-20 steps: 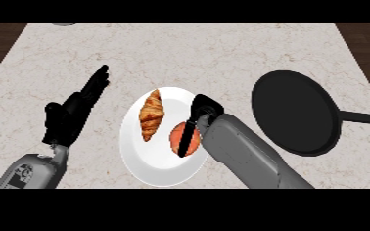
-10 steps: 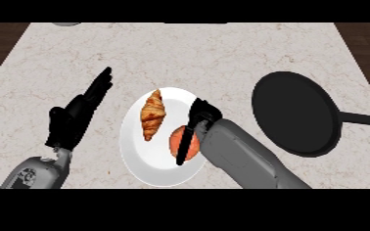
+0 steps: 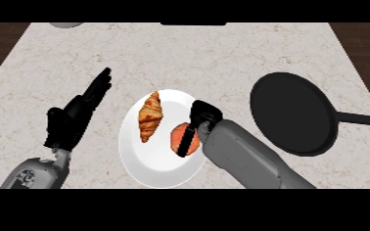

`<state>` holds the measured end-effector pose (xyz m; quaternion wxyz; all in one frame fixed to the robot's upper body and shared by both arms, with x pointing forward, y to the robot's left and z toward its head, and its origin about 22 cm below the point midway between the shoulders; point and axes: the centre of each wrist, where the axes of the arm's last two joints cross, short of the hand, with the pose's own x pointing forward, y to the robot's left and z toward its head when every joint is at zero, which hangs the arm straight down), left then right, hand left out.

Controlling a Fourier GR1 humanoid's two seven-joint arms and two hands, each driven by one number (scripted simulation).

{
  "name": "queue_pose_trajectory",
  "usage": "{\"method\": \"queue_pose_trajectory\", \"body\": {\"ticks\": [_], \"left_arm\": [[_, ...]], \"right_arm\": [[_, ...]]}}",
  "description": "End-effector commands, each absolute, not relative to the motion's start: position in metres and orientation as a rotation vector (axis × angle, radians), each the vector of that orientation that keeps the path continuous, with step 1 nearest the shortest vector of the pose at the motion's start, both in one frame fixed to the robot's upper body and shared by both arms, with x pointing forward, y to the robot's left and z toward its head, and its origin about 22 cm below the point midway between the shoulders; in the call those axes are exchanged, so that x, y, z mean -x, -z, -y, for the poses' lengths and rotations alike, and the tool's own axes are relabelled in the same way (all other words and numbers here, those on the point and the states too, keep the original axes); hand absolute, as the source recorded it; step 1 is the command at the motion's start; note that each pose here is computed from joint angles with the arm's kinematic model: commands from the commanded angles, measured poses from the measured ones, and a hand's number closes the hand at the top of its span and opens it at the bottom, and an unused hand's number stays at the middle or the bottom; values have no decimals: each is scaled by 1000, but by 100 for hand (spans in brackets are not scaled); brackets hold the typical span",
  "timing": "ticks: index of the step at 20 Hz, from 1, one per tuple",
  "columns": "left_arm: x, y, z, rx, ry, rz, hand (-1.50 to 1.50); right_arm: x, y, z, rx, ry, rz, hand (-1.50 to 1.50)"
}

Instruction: Pick the squash from the plate and place it in the pan

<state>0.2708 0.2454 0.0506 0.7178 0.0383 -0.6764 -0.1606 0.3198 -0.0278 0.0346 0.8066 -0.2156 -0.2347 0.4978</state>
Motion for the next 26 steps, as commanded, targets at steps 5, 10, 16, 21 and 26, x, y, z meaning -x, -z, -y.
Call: {"method": "queue_pose_trajectory", "body": {"ticks": [5,10,16,21,26], "left_arm": [[-276,-59,-251,-90,343,1512,0],[-265,-42,-264,-136,323,1456,0],[-264,-40,-266,-146,300,1441,0],[-263,-35,-269,-154,274,1446,0],[-261,-49,-260,-140,308,1481,0]], "right_arm": [[-304,-34,4,546,-1060,375,150],[-210,-42,0,537,-1357,969,150],[-144,-63,20,610,-1317,1339,150],[-131,-107,47,813,-1164,1651,150],[-92,-124,88,881,-1017,1677,150]]}}
